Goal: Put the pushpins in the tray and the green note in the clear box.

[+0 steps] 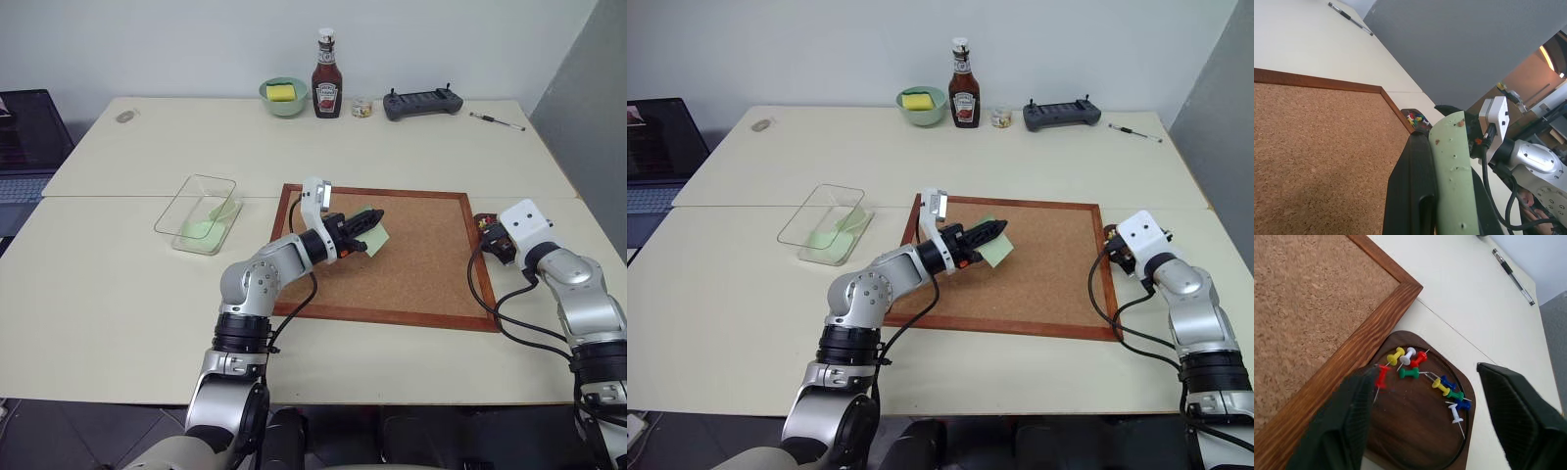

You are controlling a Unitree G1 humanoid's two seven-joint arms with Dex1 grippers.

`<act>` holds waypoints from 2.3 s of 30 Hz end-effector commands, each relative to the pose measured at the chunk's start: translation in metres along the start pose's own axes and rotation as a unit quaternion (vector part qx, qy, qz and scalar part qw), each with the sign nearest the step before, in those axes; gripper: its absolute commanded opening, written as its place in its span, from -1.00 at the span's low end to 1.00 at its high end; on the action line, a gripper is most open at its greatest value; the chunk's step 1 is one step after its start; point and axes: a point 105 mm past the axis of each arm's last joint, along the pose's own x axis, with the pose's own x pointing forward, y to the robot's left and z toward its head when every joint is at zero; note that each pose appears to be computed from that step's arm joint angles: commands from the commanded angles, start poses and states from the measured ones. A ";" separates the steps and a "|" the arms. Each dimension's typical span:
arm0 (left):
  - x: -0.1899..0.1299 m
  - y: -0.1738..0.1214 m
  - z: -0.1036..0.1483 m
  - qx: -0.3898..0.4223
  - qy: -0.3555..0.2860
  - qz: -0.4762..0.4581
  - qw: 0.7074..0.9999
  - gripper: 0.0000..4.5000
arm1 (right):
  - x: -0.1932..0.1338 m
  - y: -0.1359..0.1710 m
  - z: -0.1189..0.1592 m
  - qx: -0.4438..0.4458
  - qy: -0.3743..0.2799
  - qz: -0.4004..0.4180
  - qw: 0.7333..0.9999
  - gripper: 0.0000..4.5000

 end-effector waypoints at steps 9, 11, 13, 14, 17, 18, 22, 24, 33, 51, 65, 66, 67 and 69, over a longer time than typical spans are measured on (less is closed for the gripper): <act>0.000 -0.007 0.011 0.022 -0.018 -0.013 1.000 -1.00 | -0.009 -0.023 0.014 0.004 -0.026 -0.040 0.999 0.98; -0.001 -0.007 0.013 0.022 -0.022 -0.010 0.999 -1.00 | -0.015 -0.026 0.021 0.018 -0.041 -0.035 0.998 0.98; -0.003 -0.006 0.018 0.030 -0.027 -0.003 0.999 -1.00 | -0.022 -0.021 0.034 0.038 -0.070 -0.004 0.997 0.98; -0.004 -0.006 0.023 0.036 -0.032 0.003 0.999 -1.00 | -0.026 -0.017 0.042 0.042 -0.090 0.015 0.995 0.98; -0.015 -0.003 0.043 0.065 -0.055 0.035 0.996 -1.00 | -0.036 0.008 0.066 0.053 -0.158 0.094 0.982 0.98; -0.021 0.001 0.053 0.077 -0.067 0.056 0.993 -1.00 | -0.041 0.021 0.074 0.058 -0.181 0.130 0.973 0.98; -0.052 0.017 0.084 0.147 -0.092 0.150 0.973 -1.00 | -0.059 0.060 0.111 0.086 -0.261 0.242 0.931 0.98; -0.075 0.026 0.098 0.187 -0.100 0.200 0.957 -1.00 | -0.064 0.079 0.130 0.111 -0.284 0.294 0.906 0.98; -0.185 0.070 0.133 0.309 -0.066 0.420 0.851 -1.00 | -0.079 0.137 0.185 0.091 -0.333 0.467 0.814 0.98; -0.222 0.112 0.141 0.325 -0.024 0.496 0.805 -0.52 | -0.075 0.158 0.210 0.064 -0.352 0.490 0.795 1.00; -0.216 0.103 0.143 0.330 -0.034 0.483 0.811 0.65 | -0.075 0.160 0.207 0.065 -0.346 0.490 0.798 1.00; -0.213 0.100 0.145 0.332 -0.044 0.475 0.814 0.74 | -0.075 0.160 0.207 0.065 -0.347 0.489 0.798 1.00; -0.208 0.094 0.148 0.341 -0.054 0.461 0.818 0.82 | -0.075 0.159 0.208 0.065 -0.348 0.487 0.798 1.00; -0.199 0.084 0.150 0.352 -0.064 0.435 0.826 0.82 | -0.074 0.157 0.208 0.067 -0.349 0.484 0.800 1.00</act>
